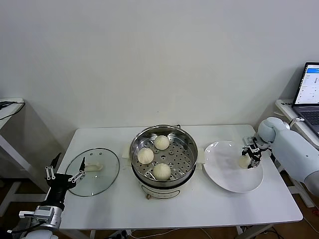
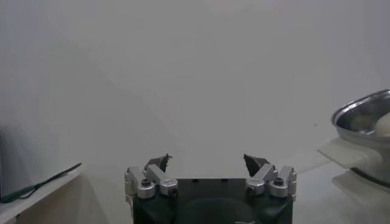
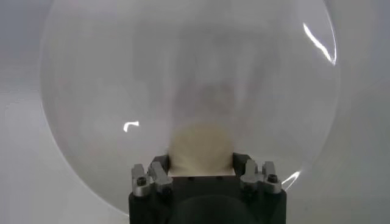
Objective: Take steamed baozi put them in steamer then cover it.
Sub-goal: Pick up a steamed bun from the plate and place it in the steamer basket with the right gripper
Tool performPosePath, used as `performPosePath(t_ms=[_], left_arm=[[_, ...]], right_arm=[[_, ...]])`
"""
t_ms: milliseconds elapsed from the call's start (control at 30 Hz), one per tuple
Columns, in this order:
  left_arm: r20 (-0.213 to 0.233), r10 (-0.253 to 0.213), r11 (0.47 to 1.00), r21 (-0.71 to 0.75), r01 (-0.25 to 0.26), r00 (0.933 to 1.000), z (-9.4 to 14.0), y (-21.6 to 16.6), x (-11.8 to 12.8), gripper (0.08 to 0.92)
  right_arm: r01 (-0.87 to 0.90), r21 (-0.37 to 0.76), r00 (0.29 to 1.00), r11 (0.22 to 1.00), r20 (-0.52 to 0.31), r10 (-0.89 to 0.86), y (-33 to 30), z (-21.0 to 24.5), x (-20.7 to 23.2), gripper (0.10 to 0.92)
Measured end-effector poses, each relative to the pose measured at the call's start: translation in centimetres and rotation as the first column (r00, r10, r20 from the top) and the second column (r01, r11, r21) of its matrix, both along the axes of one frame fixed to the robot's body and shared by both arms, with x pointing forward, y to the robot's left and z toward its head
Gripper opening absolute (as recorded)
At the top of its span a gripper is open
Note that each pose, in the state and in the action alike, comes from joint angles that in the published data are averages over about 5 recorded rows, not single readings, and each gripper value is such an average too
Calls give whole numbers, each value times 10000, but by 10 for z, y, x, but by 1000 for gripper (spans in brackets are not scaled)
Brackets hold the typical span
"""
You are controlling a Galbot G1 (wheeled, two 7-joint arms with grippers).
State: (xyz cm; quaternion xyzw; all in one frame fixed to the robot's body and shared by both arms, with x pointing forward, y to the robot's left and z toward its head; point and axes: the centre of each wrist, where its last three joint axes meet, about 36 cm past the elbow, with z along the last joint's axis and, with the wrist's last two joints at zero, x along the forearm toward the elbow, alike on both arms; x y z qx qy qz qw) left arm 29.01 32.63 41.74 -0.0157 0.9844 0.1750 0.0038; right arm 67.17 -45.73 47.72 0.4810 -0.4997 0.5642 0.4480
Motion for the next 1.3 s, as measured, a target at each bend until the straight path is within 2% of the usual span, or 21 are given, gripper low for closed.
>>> performPosePath(t_ms=[200,433,867,1067,1300], left_arm=[[51,-49,10000,-13,49,10000,2,-3,0,823],[99,-114,9999,30,114,9999,4,-5,0,823],[257,-268,9996,106,265,9993,9,-3,1,823],[320,-316,9995,96,313,9990,10,-1,3,823],[373,-278,9996,74,276,9989,12,2,4,823]], right_arm=[[224,291,9997,9993,63,-226,-4,35,-5,685],[148,695,9989,9975,428,-178,10,106,-15,687],[-934,1556,9939,9834,731,829,116,223,-47,687],[-1289,1929,9914,9727,451,1224,174,248,-68,687],[-1544,2021,9876,9671,22,1572,231,252,-78,687]])
